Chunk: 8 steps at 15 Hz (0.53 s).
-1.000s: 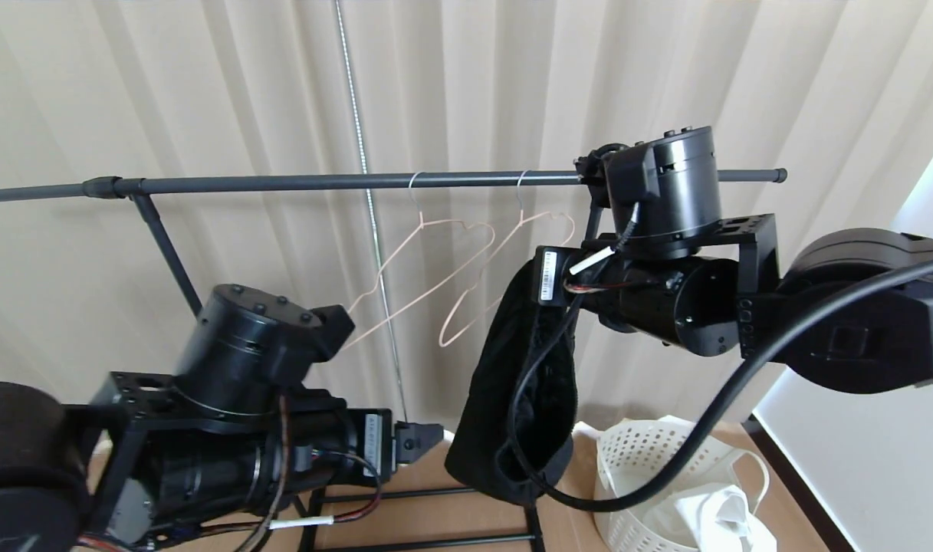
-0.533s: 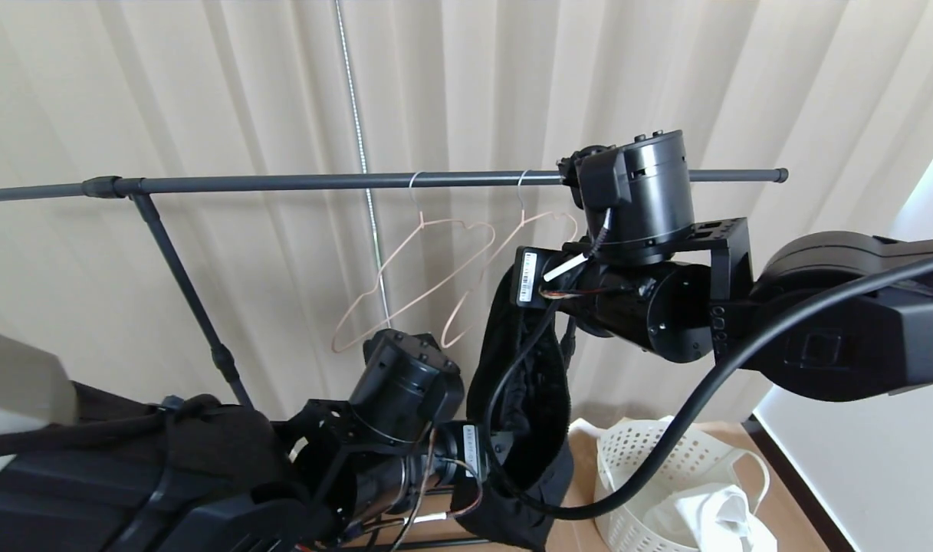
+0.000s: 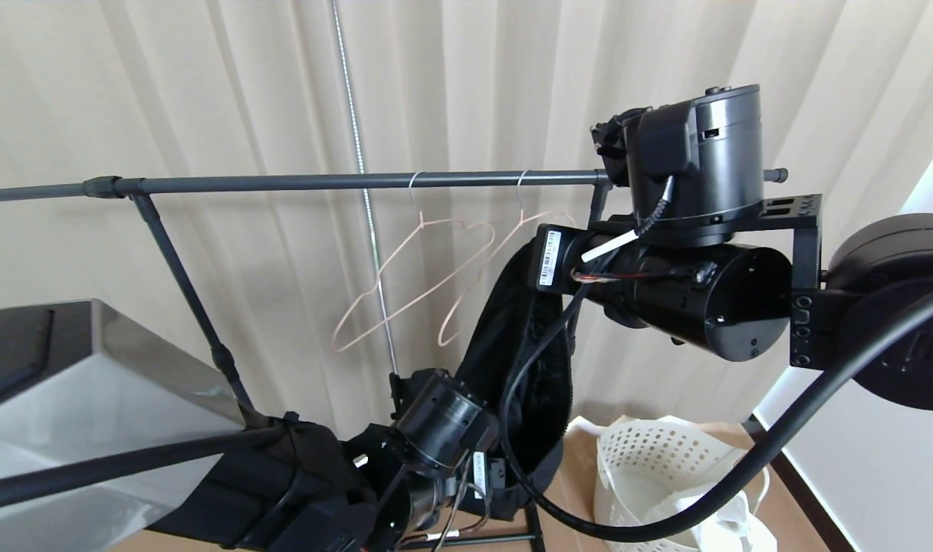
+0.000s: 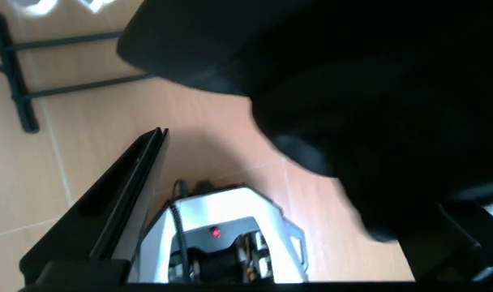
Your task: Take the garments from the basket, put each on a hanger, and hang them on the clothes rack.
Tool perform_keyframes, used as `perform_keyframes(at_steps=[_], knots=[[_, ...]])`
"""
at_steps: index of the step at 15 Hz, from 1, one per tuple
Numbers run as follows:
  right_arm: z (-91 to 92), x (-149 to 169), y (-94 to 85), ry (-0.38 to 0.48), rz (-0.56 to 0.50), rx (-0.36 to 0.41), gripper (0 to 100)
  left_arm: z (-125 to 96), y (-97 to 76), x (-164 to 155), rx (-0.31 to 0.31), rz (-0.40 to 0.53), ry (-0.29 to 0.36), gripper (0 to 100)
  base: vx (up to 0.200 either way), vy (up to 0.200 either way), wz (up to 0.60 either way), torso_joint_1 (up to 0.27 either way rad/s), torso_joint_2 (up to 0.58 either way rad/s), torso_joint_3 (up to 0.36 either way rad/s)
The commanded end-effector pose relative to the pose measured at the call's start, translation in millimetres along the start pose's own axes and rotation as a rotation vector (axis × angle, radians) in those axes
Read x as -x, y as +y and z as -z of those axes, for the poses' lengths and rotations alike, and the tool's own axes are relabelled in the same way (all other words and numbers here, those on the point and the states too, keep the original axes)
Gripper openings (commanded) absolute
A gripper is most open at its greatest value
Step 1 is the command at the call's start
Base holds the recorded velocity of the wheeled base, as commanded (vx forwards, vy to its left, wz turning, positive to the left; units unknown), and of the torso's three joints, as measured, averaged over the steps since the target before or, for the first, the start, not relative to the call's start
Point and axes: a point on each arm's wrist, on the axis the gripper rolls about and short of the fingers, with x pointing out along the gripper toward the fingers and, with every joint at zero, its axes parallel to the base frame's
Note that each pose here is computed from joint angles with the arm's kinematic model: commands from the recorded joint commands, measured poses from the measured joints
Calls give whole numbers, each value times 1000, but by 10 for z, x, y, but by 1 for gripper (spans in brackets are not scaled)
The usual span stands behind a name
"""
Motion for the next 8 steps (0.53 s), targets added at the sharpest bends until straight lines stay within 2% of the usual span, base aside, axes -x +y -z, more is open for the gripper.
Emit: perform_keyframes(at_steps=[1, 2, 3, 6, 8], knots=[[-63, 75, -52, -15, 1, -12, 0, 77, 12, -38, -15, -16, 28, 100, 0, 0, 0, 0, 0, 0], [-104, 69, -134, -25, 22, -29, 0, 101, 40, -37, -17, -33, 31, 0, 0, 0, 0, 0, 0, 0], [-132, 91, -179, -31, 30, -37, 0, 101, 49, -25, -18, -46, 21, 0, 0, 0, 0, 0, 0, 0], [-189, 162, -311, -45, 55, -47, 0, -70, 68, 237, 10, -35, -70, 0, 0, 0, 0, 0, 0, 0], [-117, 169, -379, -27, 85, -28, 0, -274, 155, 419, 43, -31, -125, 0, 0, 0, 0, 0, 0, 0]])
